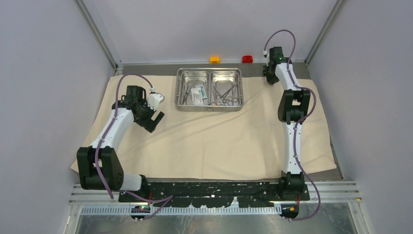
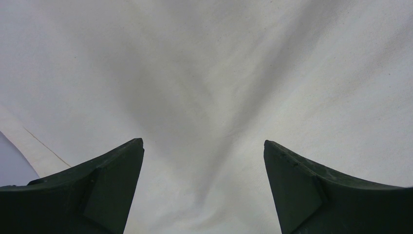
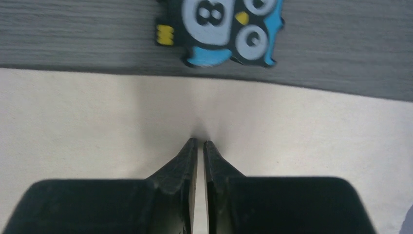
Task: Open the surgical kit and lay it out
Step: Smooth out the surgical kit at the center of the board.
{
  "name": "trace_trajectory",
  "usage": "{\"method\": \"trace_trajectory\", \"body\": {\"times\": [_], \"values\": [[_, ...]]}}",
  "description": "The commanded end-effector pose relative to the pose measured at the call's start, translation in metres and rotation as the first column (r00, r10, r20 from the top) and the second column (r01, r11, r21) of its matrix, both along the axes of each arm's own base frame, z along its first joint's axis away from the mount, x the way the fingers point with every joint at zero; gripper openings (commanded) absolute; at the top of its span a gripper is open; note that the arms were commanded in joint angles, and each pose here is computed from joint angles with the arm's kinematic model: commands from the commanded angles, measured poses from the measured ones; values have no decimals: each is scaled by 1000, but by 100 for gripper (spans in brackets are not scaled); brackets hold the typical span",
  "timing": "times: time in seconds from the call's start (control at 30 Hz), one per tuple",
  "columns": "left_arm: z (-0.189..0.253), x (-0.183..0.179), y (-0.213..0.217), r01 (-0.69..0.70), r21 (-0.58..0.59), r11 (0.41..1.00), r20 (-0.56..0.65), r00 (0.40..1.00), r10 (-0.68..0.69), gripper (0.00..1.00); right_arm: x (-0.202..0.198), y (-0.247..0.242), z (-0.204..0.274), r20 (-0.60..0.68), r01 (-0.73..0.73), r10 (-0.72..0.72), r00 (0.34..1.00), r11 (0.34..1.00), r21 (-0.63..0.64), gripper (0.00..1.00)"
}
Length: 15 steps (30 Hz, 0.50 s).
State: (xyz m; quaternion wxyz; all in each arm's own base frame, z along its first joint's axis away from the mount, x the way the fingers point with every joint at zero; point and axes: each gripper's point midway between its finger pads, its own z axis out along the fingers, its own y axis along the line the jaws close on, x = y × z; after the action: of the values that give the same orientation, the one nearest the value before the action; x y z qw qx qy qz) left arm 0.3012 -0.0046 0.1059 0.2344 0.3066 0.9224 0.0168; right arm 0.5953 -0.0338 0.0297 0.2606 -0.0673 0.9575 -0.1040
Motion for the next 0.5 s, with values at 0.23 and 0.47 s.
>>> {"method": "trace_trajectory", "body": {"times": [0.23, 0.47], "values": [[18, 14, -6, 22, -20, 1000, 76, 997, -21, 96, -35, -69, 94, 176, 169, -223, 959, 945, 279, 54], [16, 15, -6, 22, -23, 999, 71, 997, -20, 96, -60, -10, 82, 116, 70, -118, 986, 933, 354, 69]]}}
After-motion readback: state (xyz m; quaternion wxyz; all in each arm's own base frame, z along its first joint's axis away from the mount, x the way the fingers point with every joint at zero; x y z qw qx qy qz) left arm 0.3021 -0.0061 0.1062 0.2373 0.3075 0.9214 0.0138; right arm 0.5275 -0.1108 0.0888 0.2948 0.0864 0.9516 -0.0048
